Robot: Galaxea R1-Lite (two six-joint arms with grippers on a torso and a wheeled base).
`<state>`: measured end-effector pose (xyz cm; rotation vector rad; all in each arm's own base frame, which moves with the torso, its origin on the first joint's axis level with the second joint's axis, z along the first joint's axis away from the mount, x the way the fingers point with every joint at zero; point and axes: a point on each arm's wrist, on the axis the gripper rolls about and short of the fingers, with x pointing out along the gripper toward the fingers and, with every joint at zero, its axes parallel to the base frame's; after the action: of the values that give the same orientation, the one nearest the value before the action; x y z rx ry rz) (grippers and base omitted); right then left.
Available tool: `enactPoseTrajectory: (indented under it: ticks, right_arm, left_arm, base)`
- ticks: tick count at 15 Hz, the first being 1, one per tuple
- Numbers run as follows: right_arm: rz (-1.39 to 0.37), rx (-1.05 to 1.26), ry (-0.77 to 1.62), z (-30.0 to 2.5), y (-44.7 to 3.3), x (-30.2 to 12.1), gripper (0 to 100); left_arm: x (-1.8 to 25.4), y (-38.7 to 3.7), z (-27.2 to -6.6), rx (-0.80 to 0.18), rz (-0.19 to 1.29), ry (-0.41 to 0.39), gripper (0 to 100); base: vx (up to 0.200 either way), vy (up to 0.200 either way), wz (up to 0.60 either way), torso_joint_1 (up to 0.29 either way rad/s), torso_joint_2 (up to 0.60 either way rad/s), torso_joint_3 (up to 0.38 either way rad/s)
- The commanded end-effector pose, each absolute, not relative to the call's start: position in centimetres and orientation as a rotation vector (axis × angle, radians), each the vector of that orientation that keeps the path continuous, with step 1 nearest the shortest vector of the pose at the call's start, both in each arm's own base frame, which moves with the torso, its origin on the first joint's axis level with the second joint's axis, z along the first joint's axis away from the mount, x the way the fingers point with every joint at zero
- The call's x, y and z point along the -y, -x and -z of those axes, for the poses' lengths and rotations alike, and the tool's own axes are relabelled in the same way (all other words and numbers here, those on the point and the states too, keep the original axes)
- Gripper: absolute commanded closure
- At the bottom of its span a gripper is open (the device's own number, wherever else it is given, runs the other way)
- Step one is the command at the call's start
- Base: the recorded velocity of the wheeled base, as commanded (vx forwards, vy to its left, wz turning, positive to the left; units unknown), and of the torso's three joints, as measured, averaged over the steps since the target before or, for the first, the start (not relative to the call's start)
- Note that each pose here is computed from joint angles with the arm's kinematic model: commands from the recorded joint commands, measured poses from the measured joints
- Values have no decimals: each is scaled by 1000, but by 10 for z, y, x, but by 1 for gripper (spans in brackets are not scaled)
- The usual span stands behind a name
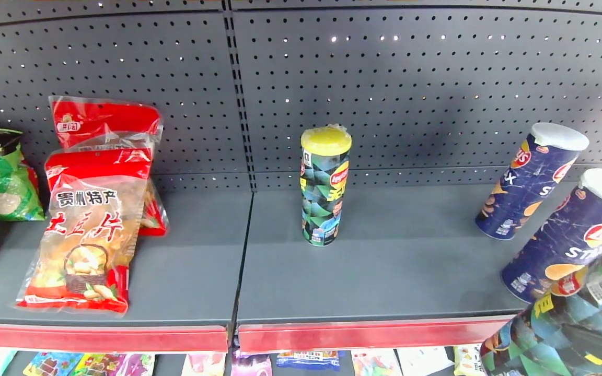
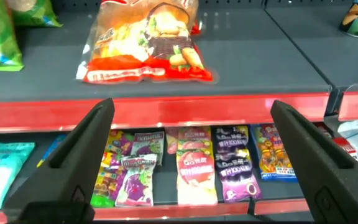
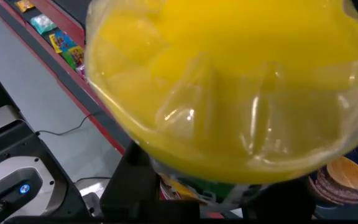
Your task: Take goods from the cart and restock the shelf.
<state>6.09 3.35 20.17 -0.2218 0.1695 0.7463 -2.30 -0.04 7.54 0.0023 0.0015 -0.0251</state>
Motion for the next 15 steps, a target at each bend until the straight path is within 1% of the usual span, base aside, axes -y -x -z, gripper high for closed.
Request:
enactPoseTrajectory:
  ticks: [1, 5, 6, 7, 8, 9, 10, 11, 12, 13, 14, 15]
  right_arm:
    - [-749, -170, 222, -201, -61, -34, 100]
    - [-750, -170, 222, -201, -61, -34, 100]
    - [-750, -169, 222, -202, -61, -34, 100]
    - [-750, -165, 221, -203, -61, -34, 100]
    - [-750, -170, 222, -201, -61, -34, 100]
    - [-752, -178, 222, -201, -62, -34, 100]
    - [-752, -176, 222, -202, -63, -35, 100]
    - [-749, -178, 222, -204, -65, -35, 100]
    - [-749, -182, 221, -204, -66, -36, 100]
    - [-748, -185, 221, -203, -66, -36, 100]
    - [-746, -186, 219, -202, -65, -35, 100]
    - [-747, -187, 219, -201, -65, -35, 100]
  left_arm:
    - [0, 23, -76, -2, 26, -2, 0]
    - [1, 23, -76, 2, 26, -15, 0]
    - [1, 24, -80, 18, 38, -57, 0]
    - [1, 26, -124, 56, 73, -69, 0]
    - [1, 6, -184, 18, 103, -26, 0]
    - [3, -16, -224, 2, 163, 29, 0]
    - [8, -40, -239, -54, 287, 5, 0]
    - [16, -59, -241, -93, 439, -65, 0]
    - [27, -85, -235, -155, 547, -133, 0]
    - [37, -113, -233, -203, 585, -150, 0]
    - [53, -139, -235, -201, 648, -147, 0]
    - [67, -158, -237, -202, 694, -117, 0]
  base:
    - [0, 0, 0, 0, 0, 0]
    - [0, 0, 0, 0, 0, 0]
    - [0, 0, 0, 0, 0, 0]
    - [0, 0, 0, 0, 0, 0]
    - [0, 0, 0, 0, 0, 0]
    - [0, 0, 0, 0, 0, 0]
    - [0, 0, 0, 0, 0, 0]
    - [0, 0, 0, 0, 0, 0]
    - [0, 0, 0, 0, 0, 0]
    - [0, 0, 0, 0, 0, 0]
    - [0, 0, 0, 0, 0, 0]
    - [0, 0, 0, 0, 0, 0]
